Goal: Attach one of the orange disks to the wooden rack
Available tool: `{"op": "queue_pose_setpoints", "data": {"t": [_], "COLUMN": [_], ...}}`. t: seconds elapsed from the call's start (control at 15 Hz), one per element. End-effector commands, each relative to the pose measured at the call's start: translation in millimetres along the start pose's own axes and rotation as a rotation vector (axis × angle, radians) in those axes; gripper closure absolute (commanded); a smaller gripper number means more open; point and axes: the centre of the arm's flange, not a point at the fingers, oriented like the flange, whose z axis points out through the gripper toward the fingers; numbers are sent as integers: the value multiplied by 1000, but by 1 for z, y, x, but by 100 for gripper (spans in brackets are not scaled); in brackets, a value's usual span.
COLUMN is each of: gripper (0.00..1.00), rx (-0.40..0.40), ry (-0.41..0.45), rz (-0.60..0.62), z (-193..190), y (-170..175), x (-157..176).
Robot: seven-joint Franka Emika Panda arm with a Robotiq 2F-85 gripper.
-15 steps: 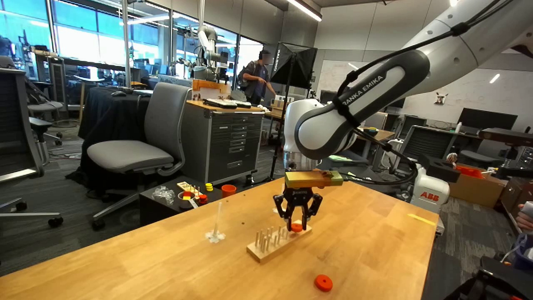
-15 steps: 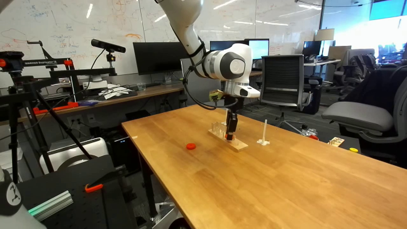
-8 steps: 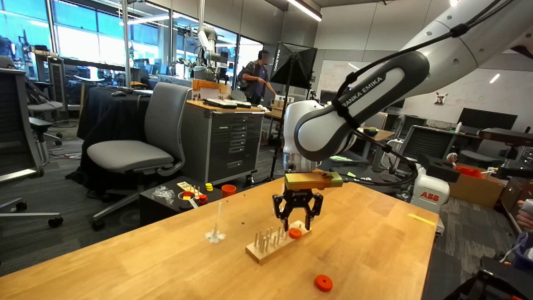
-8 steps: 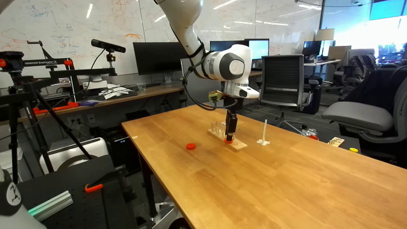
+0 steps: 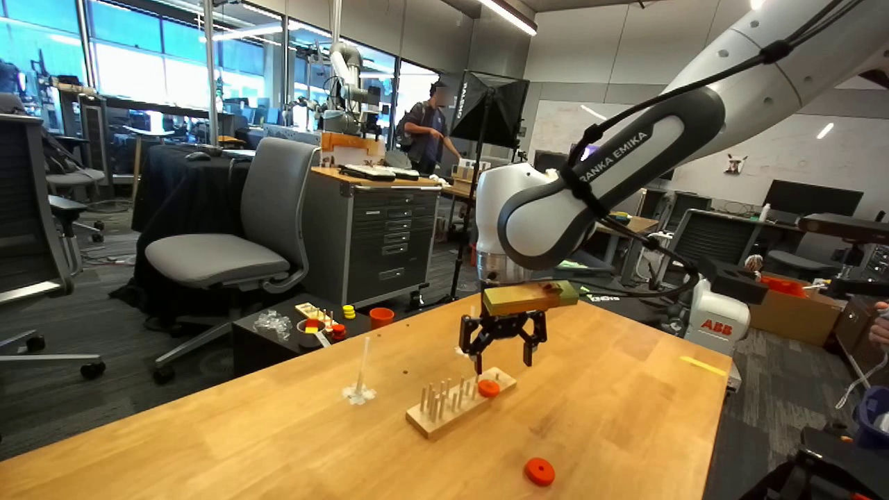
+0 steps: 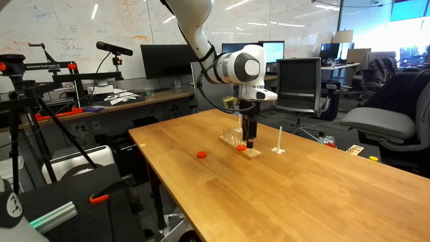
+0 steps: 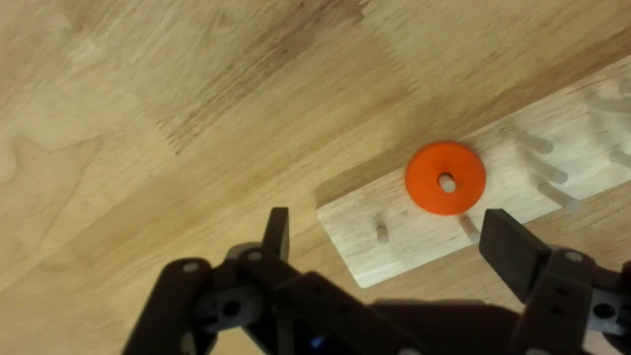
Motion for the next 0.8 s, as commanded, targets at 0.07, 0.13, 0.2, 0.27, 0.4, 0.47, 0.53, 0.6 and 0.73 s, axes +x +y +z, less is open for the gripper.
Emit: {"op": "queue_pose_setpoints", "data": {"t": [0.07,0.13,0.2,0.27,0.4,0.47,0.53,0.6,0.73], "gripper": [0,0,0,0,0,0,0,0,0], "rx": [-38,-35,-36,-31,-28,-26,-25,-23,-19], "ry": [87,97,105,113,126,131,135,141,163], "rz": [-45,-57,-70,-84,-108,-119,-128,-139,-154], "z": [-28,-33,-38,-42,-48,-51,-54,-57,-63], "y": [32,38,42,47,54,57,61,64,71], "x": [-18,-21,-24,-29,-37,-41,-45,-50,-60]}}
